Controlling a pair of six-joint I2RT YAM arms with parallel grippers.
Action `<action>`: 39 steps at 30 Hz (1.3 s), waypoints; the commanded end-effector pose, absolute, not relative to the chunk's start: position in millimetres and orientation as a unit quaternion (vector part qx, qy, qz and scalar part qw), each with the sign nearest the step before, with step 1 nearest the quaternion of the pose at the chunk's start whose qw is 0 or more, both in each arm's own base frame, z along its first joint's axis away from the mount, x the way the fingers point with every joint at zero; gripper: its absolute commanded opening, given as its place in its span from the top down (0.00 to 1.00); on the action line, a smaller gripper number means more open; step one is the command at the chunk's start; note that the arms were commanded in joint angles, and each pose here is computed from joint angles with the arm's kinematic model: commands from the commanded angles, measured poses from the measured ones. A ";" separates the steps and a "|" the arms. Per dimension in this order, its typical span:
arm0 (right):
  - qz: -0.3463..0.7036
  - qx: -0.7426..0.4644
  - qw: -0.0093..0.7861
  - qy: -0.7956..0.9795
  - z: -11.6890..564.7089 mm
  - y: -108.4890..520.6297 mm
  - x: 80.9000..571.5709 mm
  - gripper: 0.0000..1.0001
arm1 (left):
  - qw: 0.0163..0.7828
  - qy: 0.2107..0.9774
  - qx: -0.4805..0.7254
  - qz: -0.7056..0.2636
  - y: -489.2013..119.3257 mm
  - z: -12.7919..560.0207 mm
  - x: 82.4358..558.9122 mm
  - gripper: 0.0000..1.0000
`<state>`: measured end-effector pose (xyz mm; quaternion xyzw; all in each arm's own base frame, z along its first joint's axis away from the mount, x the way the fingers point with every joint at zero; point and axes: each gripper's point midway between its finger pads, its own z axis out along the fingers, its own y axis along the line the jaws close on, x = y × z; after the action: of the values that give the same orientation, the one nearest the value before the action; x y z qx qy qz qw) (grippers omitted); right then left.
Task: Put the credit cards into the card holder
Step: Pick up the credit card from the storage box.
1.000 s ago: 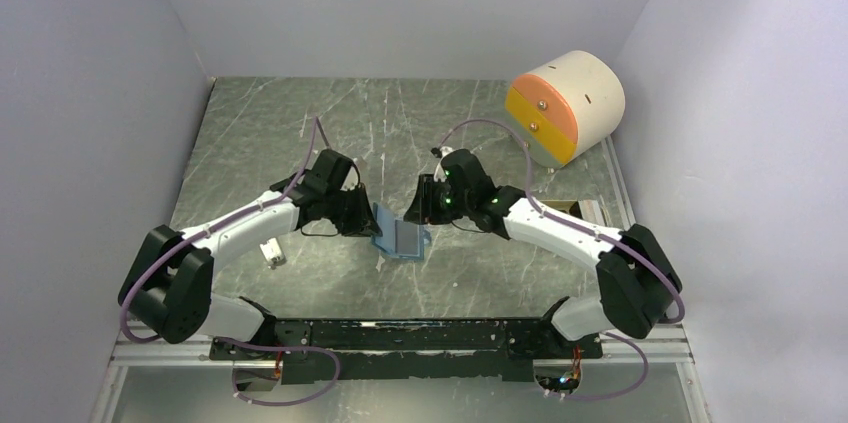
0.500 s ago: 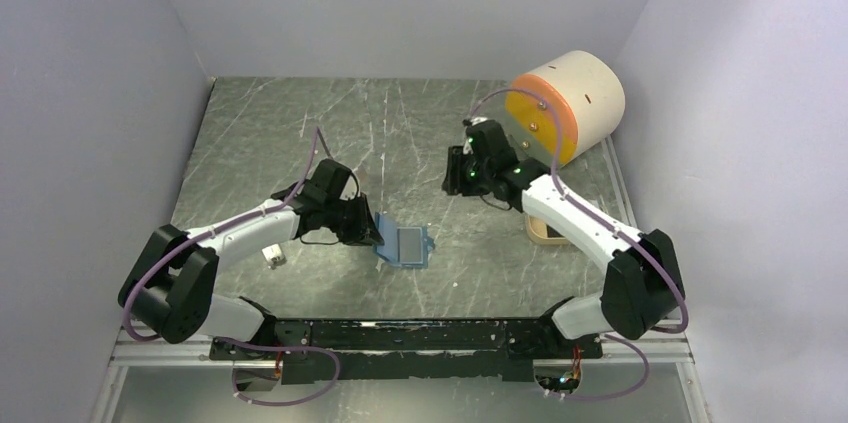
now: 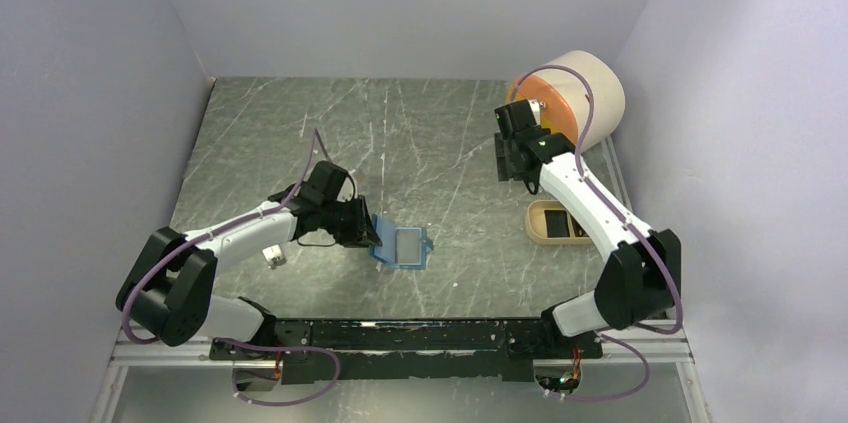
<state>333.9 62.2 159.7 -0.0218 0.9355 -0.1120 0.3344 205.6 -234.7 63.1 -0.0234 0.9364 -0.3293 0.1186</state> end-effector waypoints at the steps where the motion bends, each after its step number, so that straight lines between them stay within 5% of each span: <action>1: -0.252 -0.013 0.280 0.926 157.8 6.3 323.8 0.32 | 0.109 0.935 -0.008 -0.339 -233.1 59.9 197.7 0.74; 39: -0.409 -0.025 0.105 0.906 67.0 -98.8 289.6 0.35 | 0.084 0.930 -0.033 -0.357 -215.2 51.1 202.1 0.72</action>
<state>292.5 -84.0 65.5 -0.0383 0.9162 -0.3835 0.1097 200.3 -212.5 47.9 -0.0440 0.9360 -0.3397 0.0815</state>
